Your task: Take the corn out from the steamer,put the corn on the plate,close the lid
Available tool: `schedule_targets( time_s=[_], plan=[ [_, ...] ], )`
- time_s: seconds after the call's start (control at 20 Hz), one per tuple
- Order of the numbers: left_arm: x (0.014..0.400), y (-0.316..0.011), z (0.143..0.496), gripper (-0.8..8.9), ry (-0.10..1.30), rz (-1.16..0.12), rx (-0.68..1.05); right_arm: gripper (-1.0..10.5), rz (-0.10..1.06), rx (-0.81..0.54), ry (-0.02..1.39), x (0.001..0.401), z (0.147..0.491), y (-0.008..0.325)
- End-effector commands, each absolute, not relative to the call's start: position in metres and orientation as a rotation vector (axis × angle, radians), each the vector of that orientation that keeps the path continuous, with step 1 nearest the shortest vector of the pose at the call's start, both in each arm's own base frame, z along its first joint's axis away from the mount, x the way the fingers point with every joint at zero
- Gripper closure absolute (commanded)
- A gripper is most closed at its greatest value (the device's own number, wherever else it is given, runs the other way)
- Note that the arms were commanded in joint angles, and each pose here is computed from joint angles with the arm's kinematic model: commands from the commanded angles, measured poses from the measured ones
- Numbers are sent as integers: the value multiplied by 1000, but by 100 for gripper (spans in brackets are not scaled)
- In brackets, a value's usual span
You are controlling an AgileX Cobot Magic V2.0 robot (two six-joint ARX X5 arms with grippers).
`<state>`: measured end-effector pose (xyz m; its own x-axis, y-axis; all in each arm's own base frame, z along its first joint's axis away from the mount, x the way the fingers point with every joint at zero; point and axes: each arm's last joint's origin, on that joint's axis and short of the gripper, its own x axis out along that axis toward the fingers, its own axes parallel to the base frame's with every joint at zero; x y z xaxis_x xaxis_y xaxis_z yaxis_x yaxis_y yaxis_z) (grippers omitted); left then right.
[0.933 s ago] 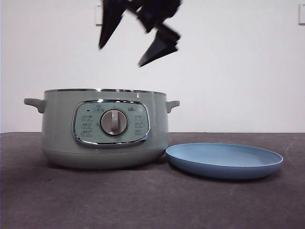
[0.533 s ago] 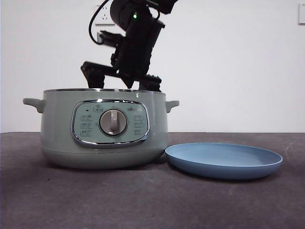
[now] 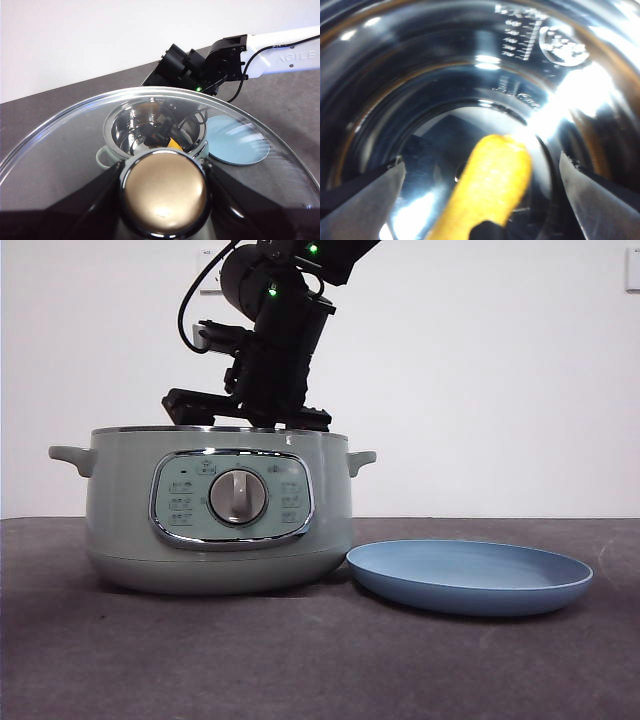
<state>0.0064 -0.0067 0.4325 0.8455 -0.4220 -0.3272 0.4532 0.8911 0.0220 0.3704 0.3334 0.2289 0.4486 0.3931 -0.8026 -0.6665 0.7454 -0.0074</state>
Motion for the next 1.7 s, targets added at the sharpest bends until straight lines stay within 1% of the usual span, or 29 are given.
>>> schedule_targets(
  time_s=[0.05,0.2,0.25,0.3,0.35,0.4,0.5,0.65,0.75,0.85,0.9,1.0,1.1,1.15,1.3,1.4,1.55,1.7],
  plan=[
    [2,-5,439,822,254,-463,97,362,665,-378,968,368,201,338],
    [2,-5,439,822,255,-463,96,363,664,-380,974,368,200,338],
    [2,-5,439,822,257,-463,97,384,663,-381,973,368,200,338],
    [2,-5,438,822,261,-463,97,435,659,-382,970,368,200,338],
    [1,-5,438,822,266,-463,97,510,646,-388,967,368,200,338],
    [1,-5,438,822,270,-463,97,615,644,-388,967,368,200,338],
    [1,-5,438,822,271,-463,98,947,645,-386,962,369,201,338],
    [1,-5,438,822,269,-463,98,958,647,-339,922,369,206,342],
    [1,-5,438,822,266,-463,98,958,653,-319,870,365,232,338],
    [2,-5,440,822,249,-463,96,958,663,-288,797,353,276,327],
    [2,-5,440,822,245,-463,96,958,662,-274,758,344,303,318],
    [2,-6,441,822,230,-462,94,958,641,-230,702,325,355,288],
    [3,-6,443,822,208,-464,92,959,576,-224,699,312,388,251],
    [3,-6,444,822,206,-464,92,959,554,-222,712,309,396,236],
    [3,-6,444,822,206,-464,92,959,497,-225,759,309,402,207],
    [4,-6,444,822,208,-464,89,959,471,-221,786,312,395,195],
    [4,-6,444,822,209,-464,85,959,431,-209,836,319,364,183],
    [4,-6,444,822,209,-464,85,959,433,-117,887,321,317,168]
  ],
)
